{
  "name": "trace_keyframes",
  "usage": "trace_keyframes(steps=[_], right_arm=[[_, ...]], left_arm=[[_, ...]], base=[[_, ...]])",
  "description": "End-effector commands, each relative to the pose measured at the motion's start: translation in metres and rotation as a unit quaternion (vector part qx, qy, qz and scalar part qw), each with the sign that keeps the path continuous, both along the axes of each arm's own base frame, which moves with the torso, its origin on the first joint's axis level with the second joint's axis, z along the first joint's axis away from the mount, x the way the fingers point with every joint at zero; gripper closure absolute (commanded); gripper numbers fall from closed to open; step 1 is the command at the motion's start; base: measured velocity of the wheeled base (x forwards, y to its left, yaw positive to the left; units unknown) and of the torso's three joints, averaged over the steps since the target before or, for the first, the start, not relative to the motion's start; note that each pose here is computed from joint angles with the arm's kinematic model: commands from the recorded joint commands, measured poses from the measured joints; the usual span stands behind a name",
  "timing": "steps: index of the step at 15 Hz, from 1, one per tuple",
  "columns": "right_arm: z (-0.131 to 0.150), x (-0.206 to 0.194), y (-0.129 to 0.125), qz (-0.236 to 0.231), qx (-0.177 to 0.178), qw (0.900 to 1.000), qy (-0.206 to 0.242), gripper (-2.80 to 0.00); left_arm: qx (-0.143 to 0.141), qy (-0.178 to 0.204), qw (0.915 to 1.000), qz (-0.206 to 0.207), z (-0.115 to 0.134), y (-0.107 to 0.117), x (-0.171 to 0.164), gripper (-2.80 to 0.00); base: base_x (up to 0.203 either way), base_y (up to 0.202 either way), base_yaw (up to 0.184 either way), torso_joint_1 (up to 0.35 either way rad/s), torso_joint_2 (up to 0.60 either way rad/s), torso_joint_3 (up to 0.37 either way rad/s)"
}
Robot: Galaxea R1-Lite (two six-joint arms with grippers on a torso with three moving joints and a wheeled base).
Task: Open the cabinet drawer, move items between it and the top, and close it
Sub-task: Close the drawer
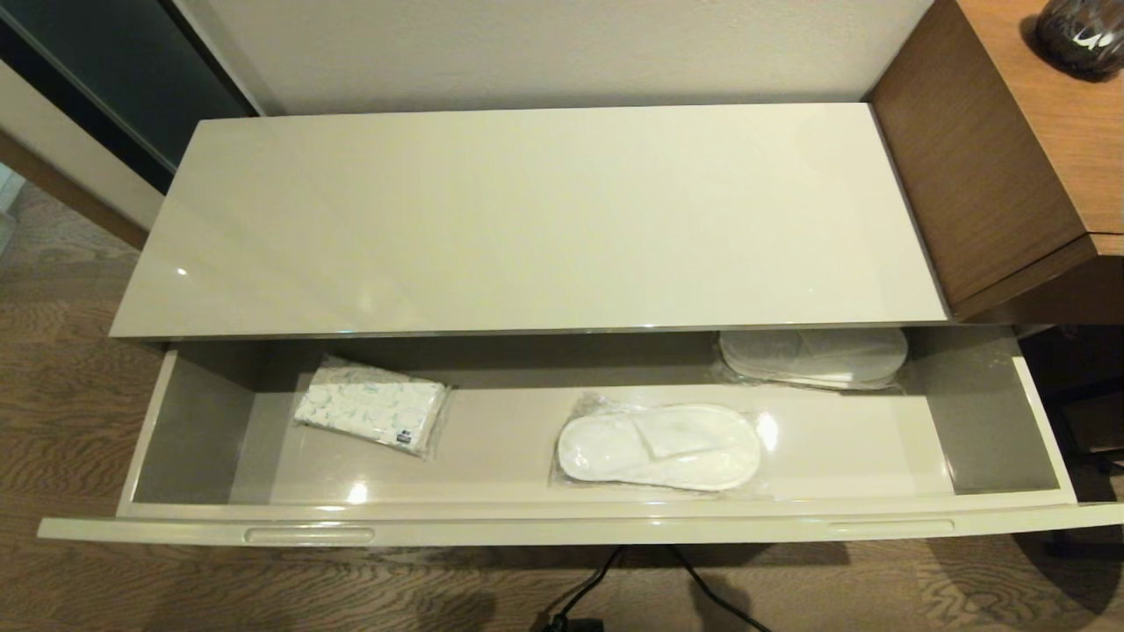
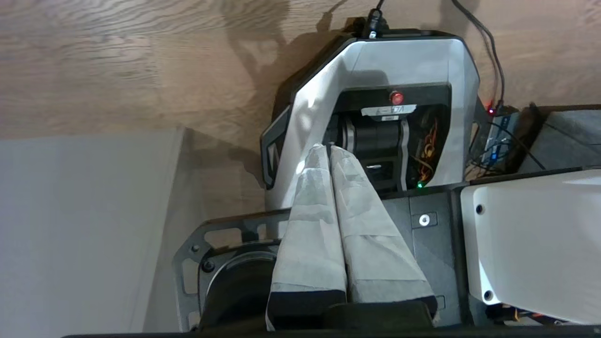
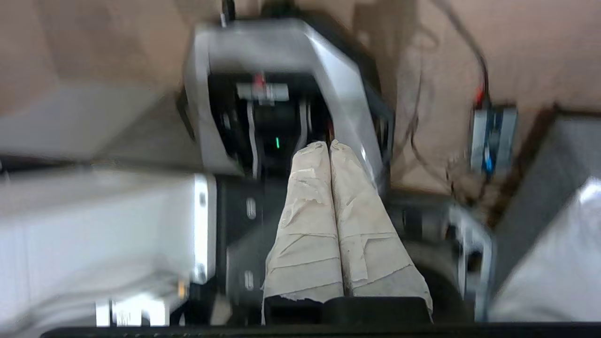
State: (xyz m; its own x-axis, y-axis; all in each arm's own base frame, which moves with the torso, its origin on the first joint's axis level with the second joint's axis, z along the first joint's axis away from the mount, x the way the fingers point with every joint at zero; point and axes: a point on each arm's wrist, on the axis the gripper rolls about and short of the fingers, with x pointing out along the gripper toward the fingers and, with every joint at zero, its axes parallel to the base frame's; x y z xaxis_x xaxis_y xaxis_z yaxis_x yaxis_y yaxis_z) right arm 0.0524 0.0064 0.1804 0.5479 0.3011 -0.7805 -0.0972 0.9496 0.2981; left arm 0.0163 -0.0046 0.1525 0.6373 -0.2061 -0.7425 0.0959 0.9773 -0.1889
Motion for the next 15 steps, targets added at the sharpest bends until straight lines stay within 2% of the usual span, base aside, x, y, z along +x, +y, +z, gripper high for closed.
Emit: trace_keyframes(steps=[1,3,6,11,12,13,14,15], right_arm=[[0.000,0.021,0.000,-0.002,0.008,1.000,0.012,0.00],[-0.001,0.033,0.000,-0.012,0.015,0.999,0.030,0.00],[-0.021,0.052,0.000,-0.014,0.022,0.998,0.064,0.00],[-0.034,0.073,0.000,-0.012,0.028,0.995,0.096,0.00],[-0.032,0.076,0.002,-0.010,0.030,0.996,0.081,0.00],[-0.031,0.076,0.007,0.001,0.033,0.997,0.074,0.00],[-0.031,0.073,0.015,0.020,0.036,0.996,0.077,0.00],[-0.032,0.070,0.019,0.024,0.041,0.996,0.081,0.00]], left_arm=[[-0.003,0.018,0.9998,-0.002,-0.004,0.000,0.006,0.00],[-0.003,0.025,0.9997,-0.001,-0.011,0.000,0.012,0.00],[-0.004,0.019,0.9998,-0.003,-0.026,0.001,0.026,0.00],[-0.033,0.036,0.9987,-0.013,-0.037,0.000,0.045,0.00],[-0.045,0.031,0.9985,-0.001,-0.037,0.000,0.050,0.00],[-0.070,0.013,0.9972,0.021,-0.034,0.000,0.061,0.00],[-0.090,0.012,0.9954,0.031,-0.034,-0.001,0.068,0.00],[-0.094,0.012,0.9950,0.031,-0.034,-0.001,0.069,0.00]], base=[[0.000,0.000,0.000,0.000,0.00,0.000],[0.000,0.000,0.000,0.000,0.00,0.000],[0.000,0.000,0.000,0.000,0.00,0.000],[0.000,0.000,0.000,0.000,0.00,0.000],[0.000,0.000,0.000,0.000,0.00,0.000],[0.000,0.000,0.000,0.000,0.00,0.000],[0.000,0.000,0.000,0.000,0.00,0.000],[0.000,0.000,0.000,0.000,0.00,0.000]])
